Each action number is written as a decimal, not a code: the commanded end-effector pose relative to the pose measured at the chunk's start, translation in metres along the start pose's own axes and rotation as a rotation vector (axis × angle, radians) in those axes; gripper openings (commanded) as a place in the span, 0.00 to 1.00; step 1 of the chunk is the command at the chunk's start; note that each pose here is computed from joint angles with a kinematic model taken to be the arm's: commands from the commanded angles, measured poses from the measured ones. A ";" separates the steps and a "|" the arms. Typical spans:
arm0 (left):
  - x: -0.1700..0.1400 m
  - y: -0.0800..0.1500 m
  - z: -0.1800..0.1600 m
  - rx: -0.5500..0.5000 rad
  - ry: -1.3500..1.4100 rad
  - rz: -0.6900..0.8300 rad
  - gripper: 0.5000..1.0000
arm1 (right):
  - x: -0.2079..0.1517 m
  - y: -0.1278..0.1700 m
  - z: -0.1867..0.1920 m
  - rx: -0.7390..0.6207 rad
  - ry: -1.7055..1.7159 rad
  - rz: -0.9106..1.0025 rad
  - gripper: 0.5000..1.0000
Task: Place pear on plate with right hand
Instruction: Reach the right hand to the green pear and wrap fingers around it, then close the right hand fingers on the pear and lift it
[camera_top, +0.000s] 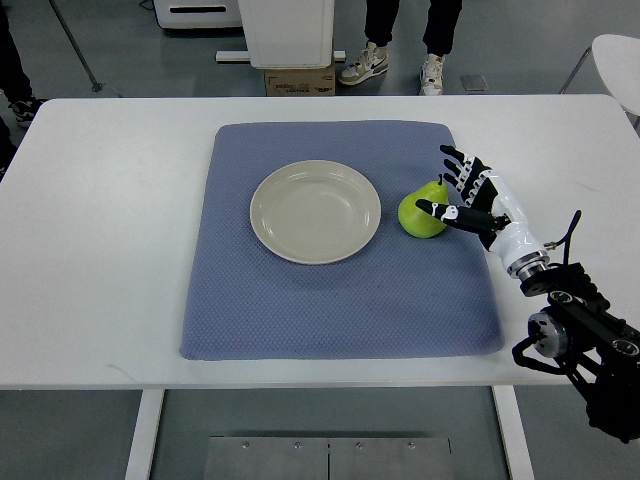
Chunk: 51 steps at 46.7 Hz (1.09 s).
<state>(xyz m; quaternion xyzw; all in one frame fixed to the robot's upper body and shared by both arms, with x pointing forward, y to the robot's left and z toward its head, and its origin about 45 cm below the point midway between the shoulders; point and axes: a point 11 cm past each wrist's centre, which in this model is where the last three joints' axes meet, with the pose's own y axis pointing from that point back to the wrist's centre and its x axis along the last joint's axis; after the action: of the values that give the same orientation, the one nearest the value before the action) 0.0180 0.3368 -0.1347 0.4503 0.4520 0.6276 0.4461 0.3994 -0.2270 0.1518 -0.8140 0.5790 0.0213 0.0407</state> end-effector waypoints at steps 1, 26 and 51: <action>0.000 0.000 0.000 0.000 0.000 0.000 1.00 | -0.002 0.000 0.000 0.006 0.020 -0.010 0.97; 0.000 0.000 0.000 0.000 0.000 0.000 1.00 | -0.008 0.001 0.016 0.004 0.201 -0.016 0.94; 0.000 0.000 0.000 0.000 0.000 0.000 1.00 | -0.012 0.002 0.031 -0.042 0.283 -0.020 0.90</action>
<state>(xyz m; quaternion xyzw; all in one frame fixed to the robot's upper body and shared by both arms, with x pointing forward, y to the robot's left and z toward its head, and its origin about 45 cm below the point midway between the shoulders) 0.0179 0.3368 -0.1347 0.4502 0.4521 0.6276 0.4462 0.3937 -0.2124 0.1236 -0.8159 0.5700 -0.0812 -0.0530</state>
